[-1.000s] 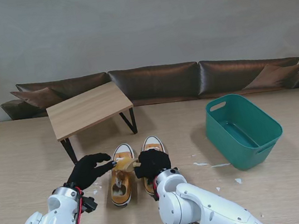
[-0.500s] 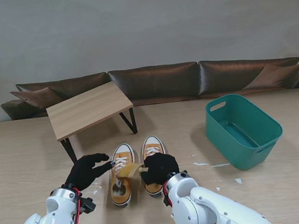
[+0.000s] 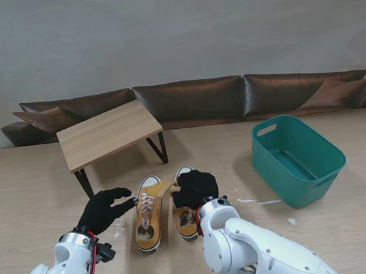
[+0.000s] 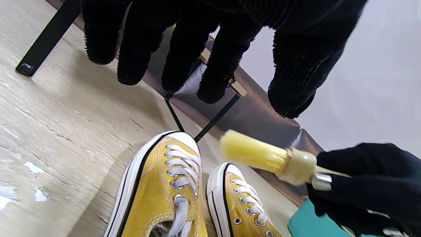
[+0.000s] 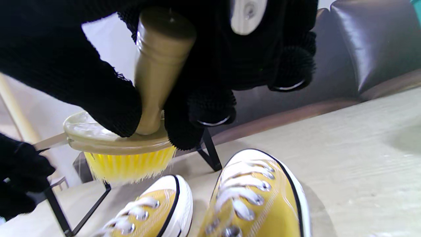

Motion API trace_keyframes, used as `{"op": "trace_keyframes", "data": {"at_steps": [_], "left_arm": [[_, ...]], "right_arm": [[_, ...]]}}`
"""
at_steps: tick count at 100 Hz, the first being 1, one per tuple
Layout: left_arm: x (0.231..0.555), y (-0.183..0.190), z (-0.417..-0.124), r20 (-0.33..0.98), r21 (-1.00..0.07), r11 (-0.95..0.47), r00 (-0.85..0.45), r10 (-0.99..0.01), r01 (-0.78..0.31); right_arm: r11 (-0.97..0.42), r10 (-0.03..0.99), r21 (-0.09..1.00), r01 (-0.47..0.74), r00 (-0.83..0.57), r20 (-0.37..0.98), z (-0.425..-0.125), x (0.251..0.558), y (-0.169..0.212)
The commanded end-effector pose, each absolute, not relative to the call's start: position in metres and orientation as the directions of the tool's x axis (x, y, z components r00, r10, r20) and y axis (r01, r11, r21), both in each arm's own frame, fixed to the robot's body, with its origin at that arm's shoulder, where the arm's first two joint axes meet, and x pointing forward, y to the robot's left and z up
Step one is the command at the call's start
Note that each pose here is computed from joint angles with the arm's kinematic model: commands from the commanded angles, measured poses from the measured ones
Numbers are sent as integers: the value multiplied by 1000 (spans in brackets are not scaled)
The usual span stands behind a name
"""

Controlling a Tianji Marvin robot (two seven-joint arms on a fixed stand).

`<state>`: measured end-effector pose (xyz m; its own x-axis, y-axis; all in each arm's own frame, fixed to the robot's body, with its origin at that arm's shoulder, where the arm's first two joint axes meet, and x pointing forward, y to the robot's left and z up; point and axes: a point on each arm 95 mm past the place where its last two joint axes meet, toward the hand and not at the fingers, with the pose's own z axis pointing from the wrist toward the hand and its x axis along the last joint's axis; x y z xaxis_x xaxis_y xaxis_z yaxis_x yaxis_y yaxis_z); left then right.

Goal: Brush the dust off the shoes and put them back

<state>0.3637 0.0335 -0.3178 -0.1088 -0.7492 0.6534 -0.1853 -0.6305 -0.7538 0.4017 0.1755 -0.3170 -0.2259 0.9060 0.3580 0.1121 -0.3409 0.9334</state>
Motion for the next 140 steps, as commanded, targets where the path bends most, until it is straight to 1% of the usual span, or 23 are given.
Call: {"op": "trace_keyframes", "data": {"at_steps": [1,17,31,65,140], "left_arm": [[362,31,-317,658,-749,-633,-113,-744,-196],[363,30,-318,659,-748,-633,-110,-744,-199],[363,30,-318,660,-747,-633,-107,-744,-203],[364,30,-319,663,-743,-635,-105,-741,-210],[366,29,-320,665,-741,-635,-107,-739,-216]], "right_arm": [[-354,900,928,116,-229,372,-310,408,189],[-346,912,932,105,-193,361,-314,420,202],[-340,918,934,112,-178,356,-321,423,210],[-332,917,927,174,-170,360,-343,415,222],[-325,887,905,275,-241,393,-357,380,182]]}}
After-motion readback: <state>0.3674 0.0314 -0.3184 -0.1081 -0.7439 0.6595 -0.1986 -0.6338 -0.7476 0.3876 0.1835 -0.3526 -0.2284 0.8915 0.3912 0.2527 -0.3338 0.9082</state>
